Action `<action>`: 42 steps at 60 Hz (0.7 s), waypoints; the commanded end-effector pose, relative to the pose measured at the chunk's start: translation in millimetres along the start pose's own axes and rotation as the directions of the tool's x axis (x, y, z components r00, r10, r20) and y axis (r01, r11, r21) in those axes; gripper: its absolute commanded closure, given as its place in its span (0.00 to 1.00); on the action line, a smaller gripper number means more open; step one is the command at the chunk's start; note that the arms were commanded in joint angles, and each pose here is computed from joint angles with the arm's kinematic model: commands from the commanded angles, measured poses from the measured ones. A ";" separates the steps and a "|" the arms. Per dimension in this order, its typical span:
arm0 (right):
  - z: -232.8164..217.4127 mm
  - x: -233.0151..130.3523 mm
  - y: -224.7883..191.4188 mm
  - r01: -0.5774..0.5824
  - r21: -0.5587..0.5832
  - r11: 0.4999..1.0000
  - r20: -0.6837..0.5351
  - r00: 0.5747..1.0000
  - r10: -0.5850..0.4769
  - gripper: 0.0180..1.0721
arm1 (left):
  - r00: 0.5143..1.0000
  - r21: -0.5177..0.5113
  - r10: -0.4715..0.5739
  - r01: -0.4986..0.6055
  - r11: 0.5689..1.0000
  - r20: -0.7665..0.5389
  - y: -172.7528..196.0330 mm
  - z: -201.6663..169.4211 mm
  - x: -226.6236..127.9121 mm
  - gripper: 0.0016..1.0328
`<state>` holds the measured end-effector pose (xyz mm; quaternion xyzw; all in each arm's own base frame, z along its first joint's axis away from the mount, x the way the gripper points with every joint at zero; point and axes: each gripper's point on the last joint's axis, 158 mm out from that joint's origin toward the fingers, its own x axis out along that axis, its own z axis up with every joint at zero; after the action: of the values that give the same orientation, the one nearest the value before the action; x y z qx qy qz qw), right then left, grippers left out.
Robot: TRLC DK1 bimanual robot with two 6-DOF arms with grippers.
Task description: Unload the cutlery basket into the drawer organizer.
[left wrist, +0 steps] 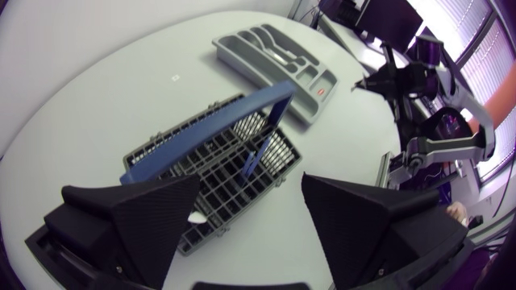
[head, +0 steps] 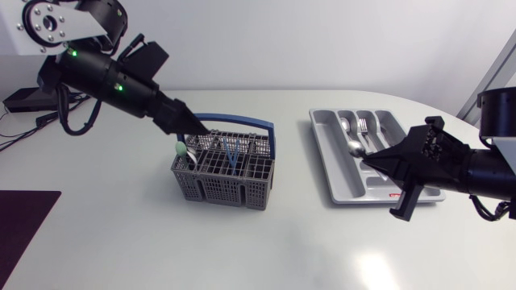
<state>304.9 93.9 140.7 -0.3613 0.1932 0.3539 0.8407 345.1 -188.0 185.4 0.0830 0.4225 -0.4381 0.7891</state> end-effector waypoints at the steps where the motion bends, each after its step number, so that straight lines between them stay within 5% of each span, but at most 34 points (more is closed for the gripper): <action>1: -32.9 4.5 1.0 -0.044 -0.062 0.997 -0.057 0.998 0.041 0.95 | 0.999 0.074 0.017 -0.014 0.997 -0.040 -4.3 -19.8 -1.4 0.14; 24: -134.9 19.8 -14.1 -0.182 -0.141 0.973 -0.196 0.969 0.153 0.95 | 0.995 0.094 0.049 -0.040 0.995 -0.090 0.6 -52.4 -3.0 0.14; 42: -179.7 32.8 -38.0 -0.220 -0.253 0.942 -0.290 0.946 0.143 0.95 | 0.989 0.133 0.085 -0.069 0.989 -0.118 1.5 -64.3 -6.8 0.14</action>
<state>330.2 -31.9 22.3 -0.4683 0.2954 0.4022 0.7291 316.5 -156.6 153.2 0.1601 0.4370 -0.4253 0.7762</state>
